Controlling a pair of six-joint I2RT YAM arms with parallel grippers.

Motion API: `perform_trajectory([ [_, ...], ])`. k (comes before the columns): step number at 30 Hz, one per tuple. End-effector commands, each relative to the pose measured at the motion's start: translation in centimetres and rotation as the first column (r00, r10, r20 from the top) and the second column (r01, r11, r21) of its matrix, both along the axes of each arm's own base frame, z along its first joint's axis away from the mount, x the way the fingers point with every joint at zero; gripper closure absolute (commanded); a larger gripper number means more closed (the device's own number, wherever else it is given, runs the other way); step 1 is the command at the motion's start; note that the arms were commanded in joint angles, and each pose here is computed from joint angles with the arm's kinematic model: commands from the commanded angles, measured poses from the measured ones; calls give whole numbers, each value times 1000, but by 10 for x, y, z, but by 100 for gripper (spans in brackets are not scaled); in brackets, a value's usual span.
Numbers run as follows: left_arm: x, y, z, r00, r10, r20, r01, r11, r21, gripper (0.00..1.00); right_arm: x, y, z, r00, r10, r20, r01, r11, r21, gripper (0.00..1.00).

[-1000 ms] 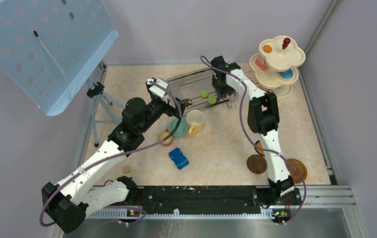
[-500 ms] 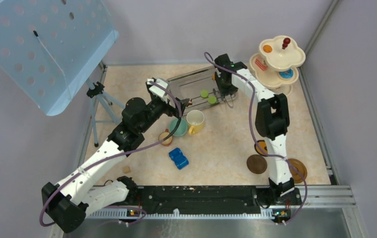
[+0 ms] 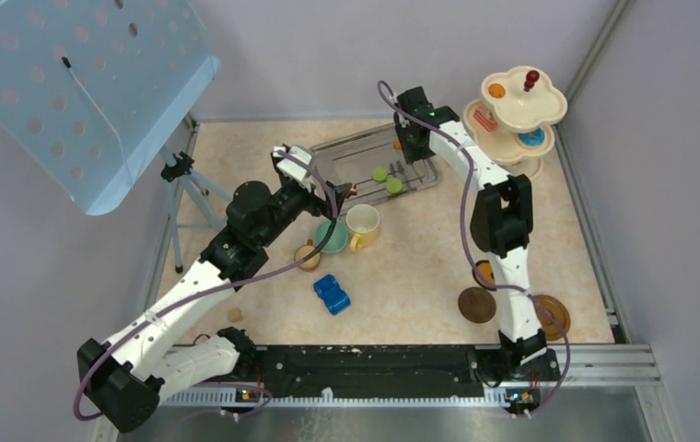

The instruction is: Serve the afternoon tea

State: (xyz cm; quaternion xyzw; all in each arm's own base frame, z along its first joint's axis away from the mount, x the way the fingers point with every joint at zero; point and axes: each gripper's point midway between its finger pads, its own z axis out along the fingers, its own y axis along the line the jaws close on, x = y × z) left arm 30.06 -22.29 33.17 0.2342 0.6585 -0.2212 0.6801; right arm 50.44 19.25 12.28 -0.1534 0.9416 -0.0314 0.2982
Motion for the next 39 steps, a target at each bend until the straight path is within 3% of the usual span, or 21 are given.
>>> perform_trajectory([
  [1, 0, 0, 12, 999, 2, 41, -1, 1000, -21, 1, 21, -1, -1, 999, 2, 46, -1, 1000, -30, 70],
  [11, 0, 1, 13, 999, 8, 45, -7, 1000, -21, 1, 25, -1, -35, 999, 17, 46, -19, 999, 38, 54],
  [23, -1, 1, 14, 999, 5, 45, -4, 1000, -23, 1, 29, -8, -59, 998, 50, 44, -50, 999, 0, 50],
  [32, 0, 1, 13, 999, 5, 45, -4, 1000, -21, 1, 36, -10, -67, 999, 48, 26, -46, 995, -87, 56],
  [39, 0, 0, 13, 999, 2, 45, -1, 1000, -20, 1, 33, -10, -56, 999, 42, 12, -40, 994, -102, 75],
])
